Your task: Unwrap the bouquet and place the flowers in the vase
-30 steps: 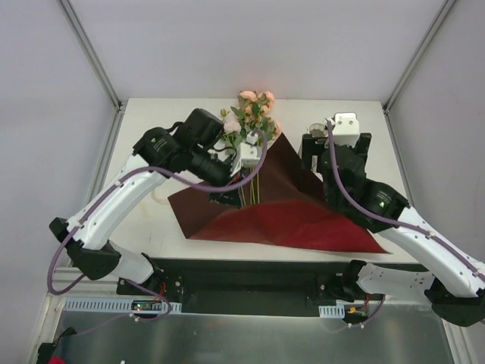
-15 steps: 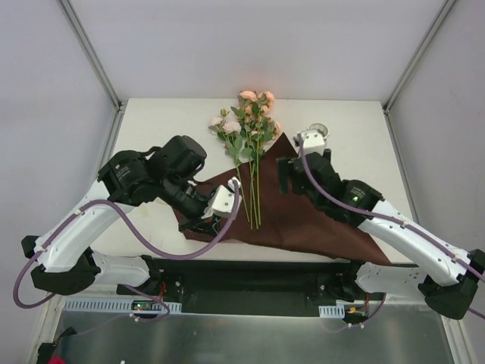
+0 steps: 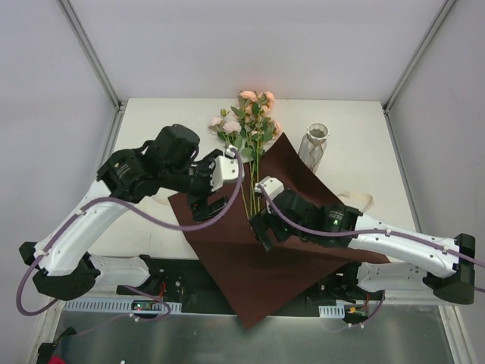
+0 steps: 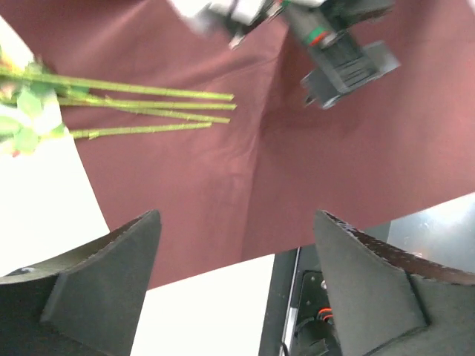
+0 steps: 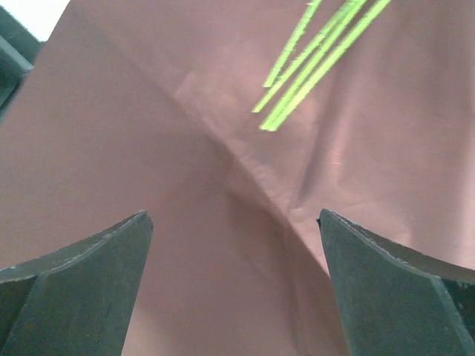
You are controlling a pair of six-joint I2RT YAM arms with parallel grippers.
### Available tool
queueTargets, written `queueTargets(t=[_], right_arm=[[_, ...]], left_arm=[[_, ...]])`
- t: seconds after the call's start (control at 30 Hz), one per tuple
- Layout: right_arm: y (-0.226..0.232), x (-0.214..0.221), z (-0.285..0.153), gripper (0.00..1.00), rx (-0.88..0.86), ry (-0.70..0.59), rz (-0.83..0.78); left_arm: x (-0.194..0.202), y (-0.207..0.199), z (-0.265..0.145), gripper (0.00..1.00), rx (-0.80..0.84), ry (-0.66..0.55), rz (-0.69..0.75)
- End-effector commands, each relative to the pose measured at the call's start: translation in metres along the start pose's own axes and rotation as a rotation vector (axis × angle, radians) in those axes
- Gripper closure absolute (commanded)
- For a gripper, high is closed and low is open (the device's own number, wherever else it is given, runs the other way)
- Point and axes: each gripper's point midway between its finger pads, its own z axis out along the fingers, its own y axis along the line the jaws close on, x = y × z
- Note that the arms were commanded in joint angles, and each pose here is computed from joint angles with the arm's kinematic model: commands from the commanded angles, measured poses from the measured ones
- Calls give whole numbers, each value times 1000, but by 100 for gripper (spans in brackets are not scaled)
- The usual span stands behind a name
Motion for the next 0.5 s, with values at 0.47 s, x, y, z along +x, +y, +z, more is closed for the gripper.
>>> queueTargets(t=[0.47], right_arm=[[-156,-147,129,19,405,-70,197]], left_arm=[[175,109,75,9,-266,320,-510]])
